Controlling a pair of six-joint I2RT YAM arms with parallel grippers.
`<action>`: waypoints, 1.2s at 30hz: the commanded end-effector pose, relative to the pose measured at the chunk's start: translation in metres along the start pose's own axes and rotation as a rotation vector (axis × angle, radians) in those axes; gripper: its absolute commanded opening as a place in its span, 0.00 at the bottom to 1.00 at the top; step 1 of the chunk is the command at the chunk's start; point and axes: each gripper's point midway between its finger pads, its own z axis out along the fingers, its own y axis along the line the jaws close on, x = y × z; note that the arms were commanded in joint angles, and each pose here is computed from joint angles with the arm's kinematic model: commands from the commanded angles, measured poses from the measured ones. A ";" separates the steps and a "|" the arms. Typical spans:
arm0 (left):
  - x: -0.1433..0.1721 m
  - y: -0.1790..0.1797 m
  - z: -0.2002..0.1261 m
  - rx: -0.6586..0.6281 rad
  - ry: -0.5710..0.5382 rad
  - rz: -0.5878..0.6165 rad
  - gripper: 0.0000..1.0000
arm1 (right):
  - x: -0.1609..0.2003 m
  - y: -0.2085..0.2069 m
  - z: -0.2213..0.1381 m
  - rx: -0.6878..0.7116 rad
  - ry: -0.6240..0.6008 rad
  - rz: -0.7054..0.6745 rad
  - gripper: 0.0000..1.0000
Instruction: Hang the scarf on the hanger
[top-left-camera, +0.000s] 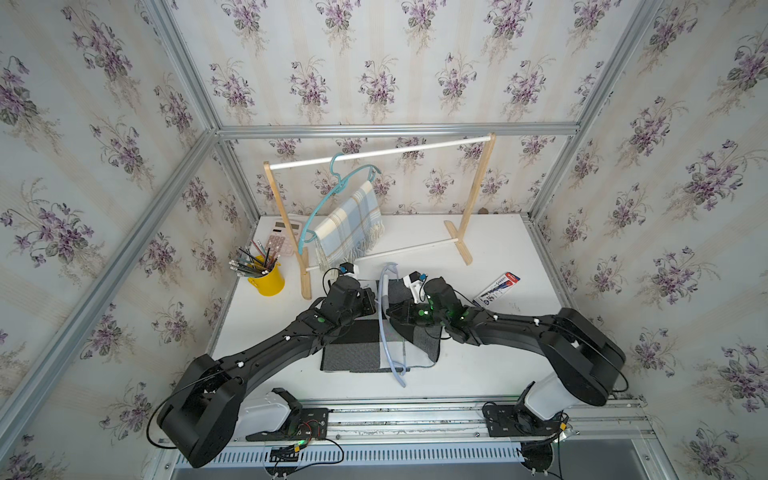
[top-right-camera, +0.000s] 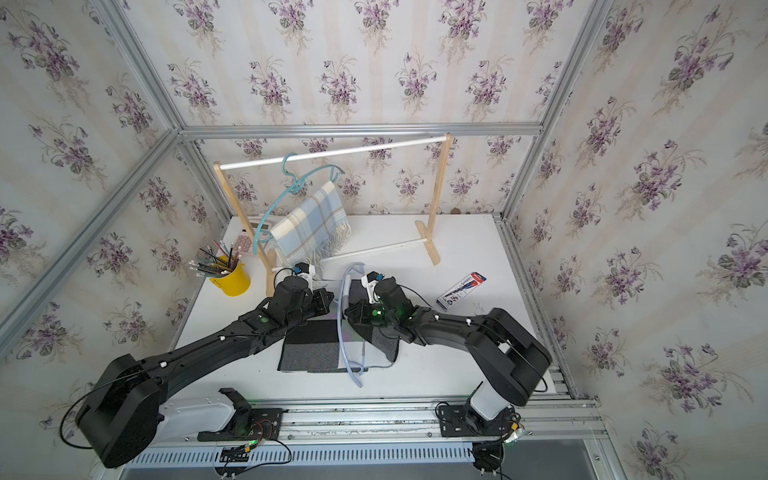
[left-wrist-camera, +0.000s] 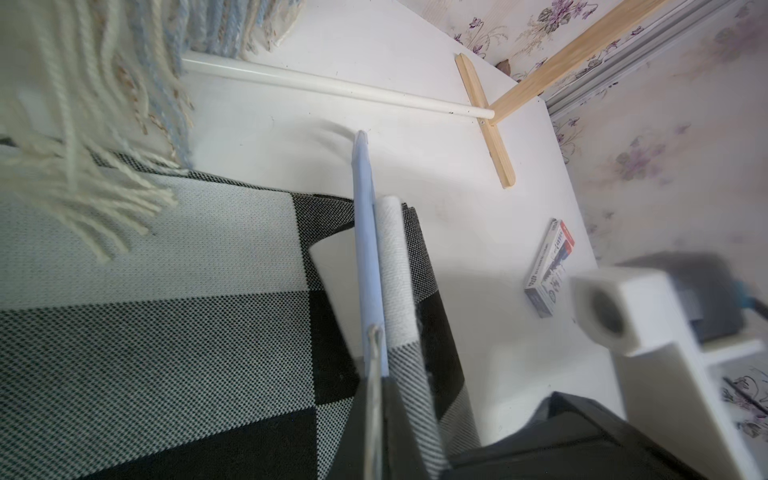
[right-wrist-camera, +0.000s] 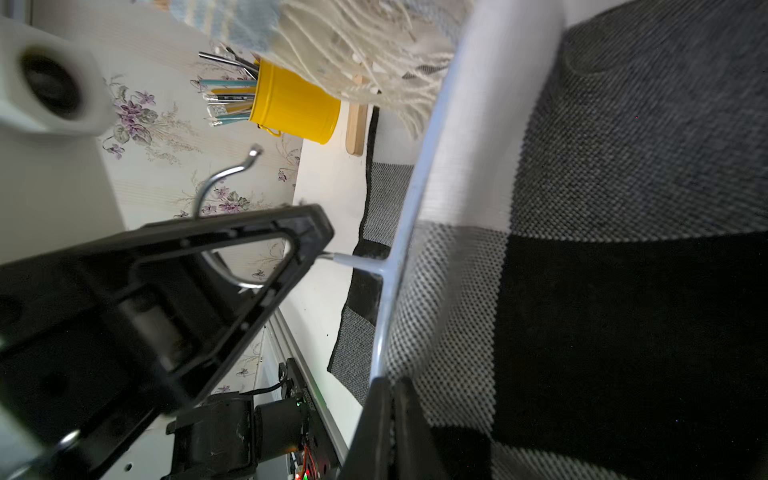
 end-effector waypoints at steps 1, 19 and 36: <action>0.007 0.007 -0.004 -0.020 0.026 0.034 0.00 | -0.017 0.005 0.015 -0.050 -0.078 0.086 0.00; 0.022 0.011 -0.011 -0.007 0.063 0.035 0.00 | -0.022 -0.005 0.026 -0.012 -0.085 0.178 0.62; 0.034 0.003 -0.011 0.030 0.155 0.064 0.00 | 0.015 -0.102 -0.115 0.276 -0.096 -0.002 0.91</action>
